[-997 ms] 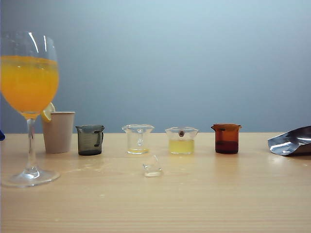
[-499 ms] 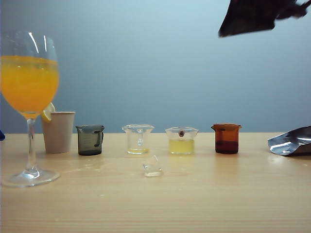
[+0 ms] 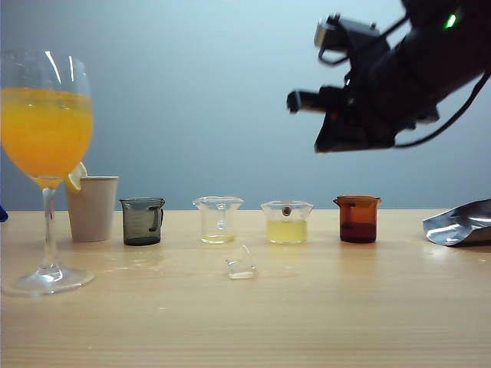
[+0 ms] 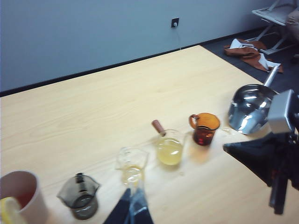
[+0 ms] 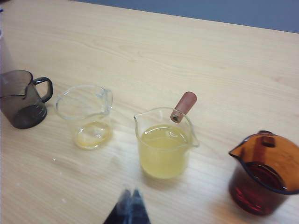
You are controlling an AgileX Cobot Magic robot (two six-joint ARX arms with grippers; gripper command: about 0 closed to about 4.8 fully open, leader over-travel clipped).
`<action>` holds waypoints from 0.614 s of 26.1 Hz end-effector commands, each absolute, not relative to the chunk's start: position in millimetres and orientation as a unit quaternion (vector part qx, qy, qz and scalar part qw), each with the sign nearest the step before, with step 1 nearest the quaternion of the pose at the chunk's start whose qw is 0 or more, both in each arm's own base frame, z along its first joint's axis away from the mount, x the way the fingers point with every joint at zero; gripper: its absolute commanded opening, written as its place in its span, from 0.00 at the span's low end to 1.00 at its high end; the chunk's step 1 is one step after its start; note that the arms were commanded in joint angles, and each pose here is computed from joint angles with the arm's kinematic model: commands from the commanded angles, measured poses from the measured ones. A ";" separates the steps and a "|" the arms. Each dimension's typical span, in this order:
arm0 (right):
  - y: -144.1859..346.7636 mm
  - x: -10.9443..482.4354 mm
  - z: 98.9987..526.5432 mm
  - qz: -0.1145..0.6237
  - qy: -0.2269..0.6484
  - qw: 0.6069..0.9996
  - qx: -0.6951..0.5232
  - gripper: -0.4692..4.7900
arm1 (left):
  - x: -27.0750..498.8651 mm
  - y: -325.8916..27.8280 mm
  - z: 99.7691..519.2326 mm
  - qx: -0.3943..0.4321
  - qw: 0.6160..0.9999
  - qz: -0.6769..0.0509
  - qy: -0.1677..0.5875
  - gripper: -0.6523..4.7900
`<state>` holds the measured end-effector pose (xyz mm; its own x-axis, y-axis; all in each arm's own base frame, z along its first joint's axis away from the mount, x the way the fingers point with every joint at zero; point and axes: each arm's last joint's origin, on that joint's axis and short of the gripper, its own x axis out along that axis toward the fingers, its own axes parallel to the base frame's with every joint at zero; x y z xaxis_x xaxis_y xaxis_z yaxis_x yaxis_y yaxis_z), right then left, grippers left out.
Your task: Pick up the third measuring cup from the left, pour the pineapple juice inside into the goblet, and finally put the measuring cup back in its original place.
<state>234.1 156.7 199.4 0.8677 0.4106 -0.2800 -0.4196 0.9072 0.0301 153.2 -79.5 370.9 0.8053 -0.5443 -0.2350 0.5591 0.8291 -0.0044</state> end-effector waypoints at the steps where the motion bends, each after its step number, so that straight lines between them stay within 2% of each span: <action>1: 163.0 243.9 189.1 0.216 0.124 0.968 -0.008 0.08 | 155.5 -80.4 374.6 0.031 0.951 -0.291 0.097 0.11; 6: 172.9 258.3 153.6 0.215 0.124 0.969 -0.008 0.08 | 156.3 -81.2 374.1 0.054 0.950 -0.294 0.091 0.11; 7: 173.2 259.0 150.0 0.214 0.129 0.968 -0.010 0.13 | 156.4 -81.1 374.1 0.062 0.950 -0.293 0.088 0.11; 8: 173.3 259.4 147.5 0.213 0.133 0.968 -0.012 0.19 | 156.3 -81.0 373.9 0.074 0.949 -0.293 0.086 0.11; 12: 173.5 261.5 139.3 0.211 0.145 0.967 -0.016 0.57 | 156.4 -80.9 373.5 0.089 0.949 -0.292 0.084 0.11; 13: 173.8 262.2 137.3 0.210 0.146 0.967 -0.017 0.71 | 156.4 -80.9 373.6 0.089 0.949 -0.292 0.083 0.11; 14: 174.3 265.1 133.5 0.209 0.146 0.967 -0.017 0.89 | 156.4 -80.9 373.6 0.089 0.949 -0.292 0.083 0.11; 16: 175.1 271.3 127.0 0.205 0.138 0.969 -0.013 0.92 | 156.4 -80.9 373.6 0.089 0.949 -0.292 0.083 0.11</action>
